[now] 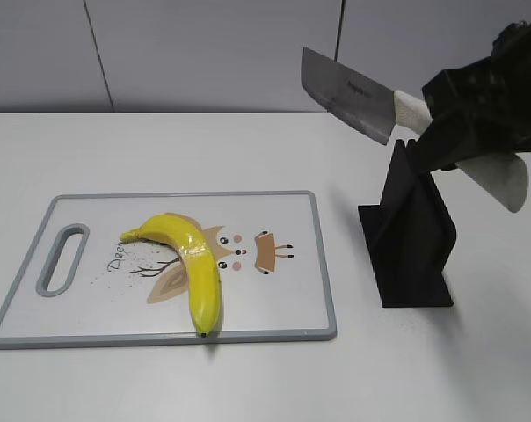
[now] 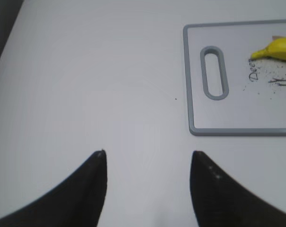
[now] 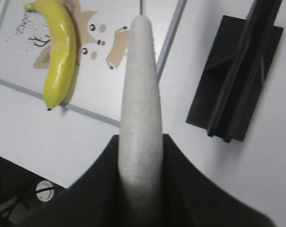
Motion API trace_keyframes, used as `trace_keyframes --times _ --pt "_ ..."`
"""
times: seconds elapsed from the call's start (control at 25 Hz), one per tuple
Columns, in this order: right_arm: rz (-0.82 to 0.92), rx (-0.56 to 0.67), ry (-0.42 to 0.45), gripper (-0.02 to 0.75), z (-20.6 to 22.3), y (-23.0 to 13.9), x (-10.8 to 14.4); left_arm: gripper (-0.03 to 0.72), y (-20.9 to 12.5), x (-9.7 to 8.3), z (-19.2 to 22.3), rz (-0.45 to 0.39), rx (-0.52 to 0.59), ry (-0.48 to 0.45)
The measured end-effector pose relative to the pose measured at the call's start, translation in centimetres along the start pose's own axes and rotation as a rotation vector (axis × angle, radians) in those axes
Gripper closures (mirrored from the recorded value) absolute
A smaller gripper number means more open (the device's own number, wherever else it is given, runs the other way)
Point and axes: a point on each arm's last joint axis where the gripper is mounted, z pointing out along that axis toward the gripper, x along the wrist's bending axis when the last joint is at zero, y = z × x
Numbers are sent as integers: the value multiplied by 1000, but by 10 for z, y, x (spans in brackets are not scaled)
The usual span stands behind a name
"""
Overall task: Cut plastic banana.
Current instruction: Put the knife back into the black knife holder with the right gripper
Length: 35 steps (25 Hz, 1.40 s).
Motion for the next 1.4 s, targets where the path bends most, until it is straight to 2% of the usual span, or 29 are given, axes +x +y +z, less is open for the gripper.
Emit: trace_keyframes --times 0.2,0.36,0.52,0.76,1.08,1.4 --pt "28 1 -85 549 7 -7 -11 146 -29 -6 -24 4 -187 38" --pt "51 -42 -121 549 5 -8 -16 146 -45 -10 -38 5 -294 52" --pt "81 -91 -152 549 -5 -10 -17 146 -52 -12 -37 -7 -267 38" --pt "155 -164 -190 549 -21 -14 -20 146 -53 -15 -22 -6 -276 -53" --pt "199 -109 -222 549 -7 -31 -30 166 -52 -11 -19 -41 -286 -19" --pt "202 -111 -224 549 11 -26 -33 181 -52 -11 -19 -41 -286 -17"
